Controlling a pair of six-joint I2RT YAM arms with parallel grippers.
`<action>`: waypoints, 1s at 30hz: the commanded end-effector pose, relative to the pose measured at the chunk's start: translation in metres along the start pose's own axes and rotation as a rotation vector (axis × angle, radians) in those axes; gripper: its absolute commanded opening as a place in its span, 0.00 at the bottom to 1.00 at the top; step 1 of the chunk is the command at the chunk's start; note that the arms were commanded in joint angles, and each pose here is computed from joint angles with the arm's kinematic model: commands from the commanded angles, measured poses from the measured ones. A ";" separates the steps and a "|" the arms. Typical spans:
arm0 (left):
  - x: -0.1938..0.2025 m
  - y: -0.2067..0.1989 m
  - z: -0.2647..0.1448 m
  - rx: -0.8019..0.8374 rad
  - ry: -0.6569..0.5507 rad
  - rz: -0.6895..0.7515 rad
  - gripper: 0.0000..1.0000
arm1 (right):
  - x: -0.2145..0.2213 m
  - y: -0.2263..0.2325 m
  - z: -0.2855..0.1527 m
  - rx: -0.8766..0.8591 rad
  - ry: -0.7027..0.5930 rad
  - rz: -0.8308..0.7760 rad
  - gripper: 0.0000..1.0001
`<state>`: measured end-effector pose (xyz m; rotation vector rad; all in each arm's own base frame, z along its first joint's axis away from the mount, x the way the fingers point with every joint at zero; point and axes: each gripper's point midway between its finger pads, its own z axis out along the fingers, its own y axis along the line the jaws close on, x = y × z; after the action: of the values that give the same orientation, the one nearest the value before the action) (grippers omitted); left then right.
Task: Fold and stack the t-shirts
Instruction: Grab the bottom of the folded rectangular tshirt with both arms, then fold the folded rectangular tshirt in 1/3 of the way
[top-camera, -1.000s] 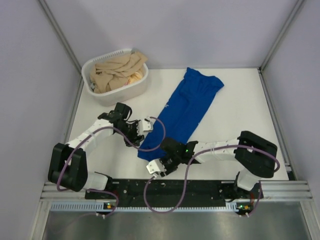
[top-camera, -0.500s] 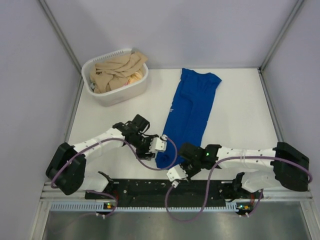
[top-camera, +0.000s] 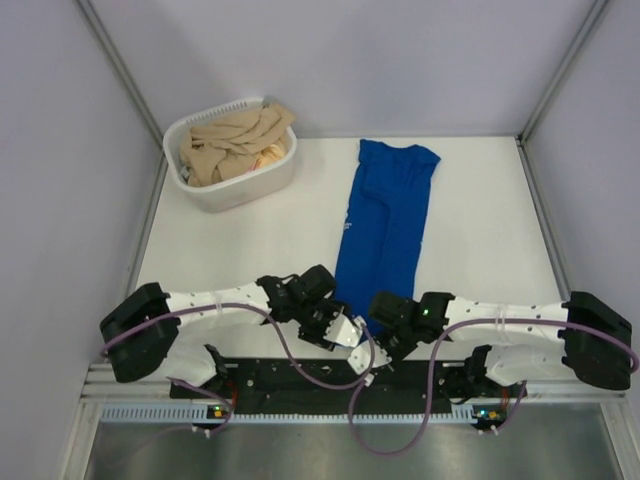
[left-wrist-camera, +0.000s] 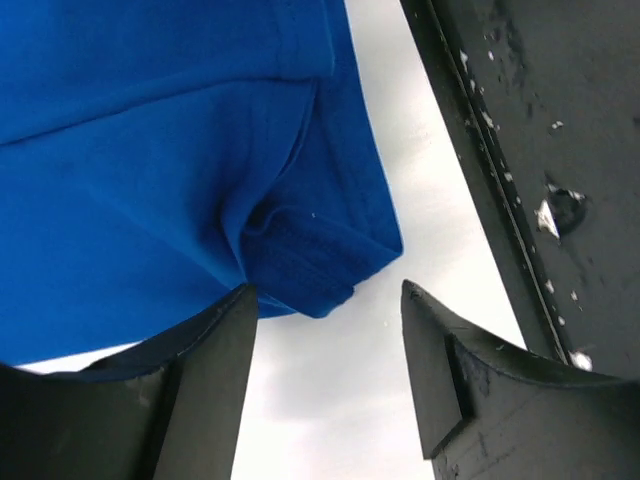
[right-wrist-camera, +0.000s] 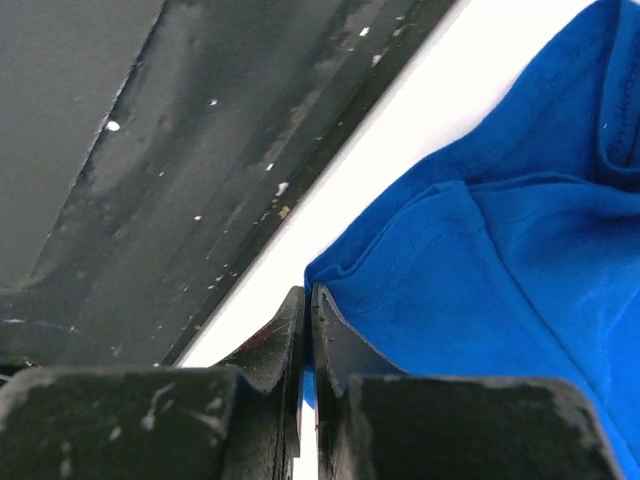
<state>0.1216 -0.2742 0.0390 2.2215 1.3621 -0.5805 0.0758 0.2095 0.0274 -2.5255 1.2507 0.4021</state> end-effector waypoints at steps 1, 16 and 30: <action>-0.003 0.006 0.015 -0.046 0.047 0.066 0.62 | -0.006 0.002 -0.005 0.000 -0.033 -0.021 0.00; -0.024 0.045 0.001 -0.182 0.057 -0.093 0.00 | 0.009 -0.040 -0.050 0.243 -0.036 0.146 0.00; 0.011 0.218 -0.058 -0.377 0.056 -0.567 0.00 | 0.114 -0.194 -0.141 0.796 -0.040 0.358 0.00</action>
<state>0.2983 -0.3172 0.1186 1.6608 1.8059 -0.3591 0.2527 0.1654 0.0998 -1.7869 1.6331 0.0620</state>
